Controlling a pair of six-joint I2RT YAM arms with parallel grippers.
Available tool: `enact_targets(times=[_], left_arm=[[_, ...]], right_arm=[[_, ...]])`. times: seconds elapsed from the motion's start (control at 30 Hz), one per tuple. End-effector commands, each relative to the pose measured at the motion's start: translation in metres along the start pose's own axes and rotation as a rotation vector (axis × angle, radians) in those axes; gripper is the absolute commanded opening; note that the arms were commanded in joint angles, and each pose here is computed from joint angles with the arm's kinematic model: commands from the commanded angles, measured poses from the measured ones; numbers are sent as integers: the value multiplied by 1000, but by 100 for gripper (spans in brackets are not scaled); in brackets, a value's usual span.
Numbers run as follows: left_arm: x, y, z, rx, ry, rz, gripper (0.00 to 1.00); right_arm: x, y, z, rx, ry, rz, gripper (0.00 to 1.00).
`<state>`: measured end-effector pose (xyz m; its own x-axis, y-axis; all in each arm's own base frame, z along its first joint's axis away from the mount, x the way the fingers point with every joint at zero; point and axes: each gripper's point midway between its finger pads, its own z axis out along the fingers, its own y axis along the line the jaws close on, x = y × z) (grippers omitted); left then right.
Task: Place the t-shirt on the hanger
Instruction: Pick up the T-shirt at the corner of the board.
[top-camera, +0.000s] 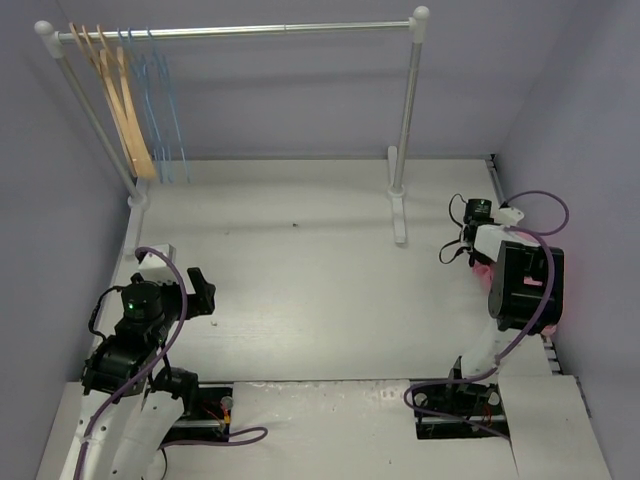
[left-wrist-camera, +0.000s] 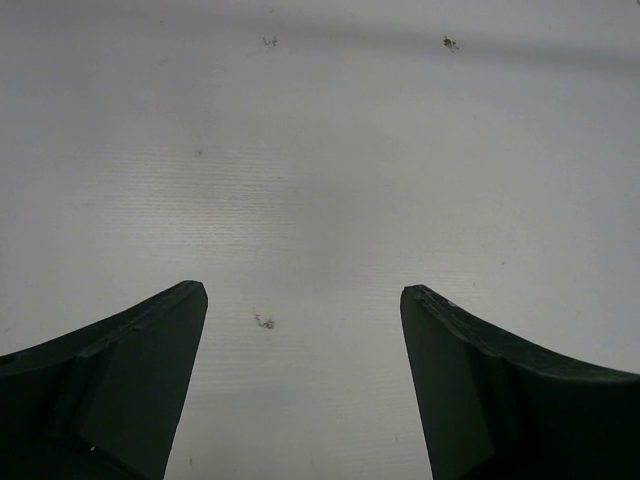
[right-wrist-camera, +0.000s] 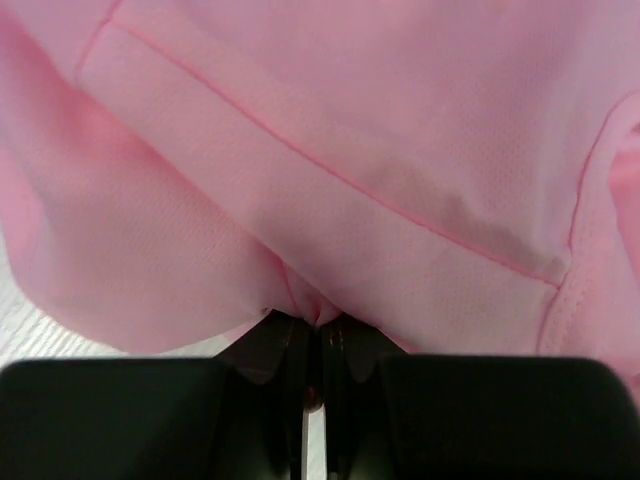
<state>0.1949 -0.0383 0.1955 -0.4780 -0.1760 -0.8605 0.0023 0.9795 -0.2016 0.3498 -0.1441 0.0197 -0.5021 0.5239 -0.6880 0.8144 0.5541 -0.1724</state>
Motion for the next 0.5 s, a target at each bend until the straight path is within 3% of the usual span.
enact_targets(times=[0.0,0.2,0.27,0.33,0.47], left_arm=[[-17,-9,-1,36,-54,3,80],[-17,-9,-1,37,-55,2,80],[-17,-9,-1,37,-56,1,80],[-17,-9,-1,36,-55,3,80],[-17,-8,0,33,-49,3,80]], right_arm=[[-45,27,-25,-128,-123,13,0],[-56,80,-133,-323,-310,-159,0],[-54,108,-177,-493,-312,-191,0],[-46,120,-210,-581,-320,-242,0],[5,158,-321,-904,-321,-410,0]])
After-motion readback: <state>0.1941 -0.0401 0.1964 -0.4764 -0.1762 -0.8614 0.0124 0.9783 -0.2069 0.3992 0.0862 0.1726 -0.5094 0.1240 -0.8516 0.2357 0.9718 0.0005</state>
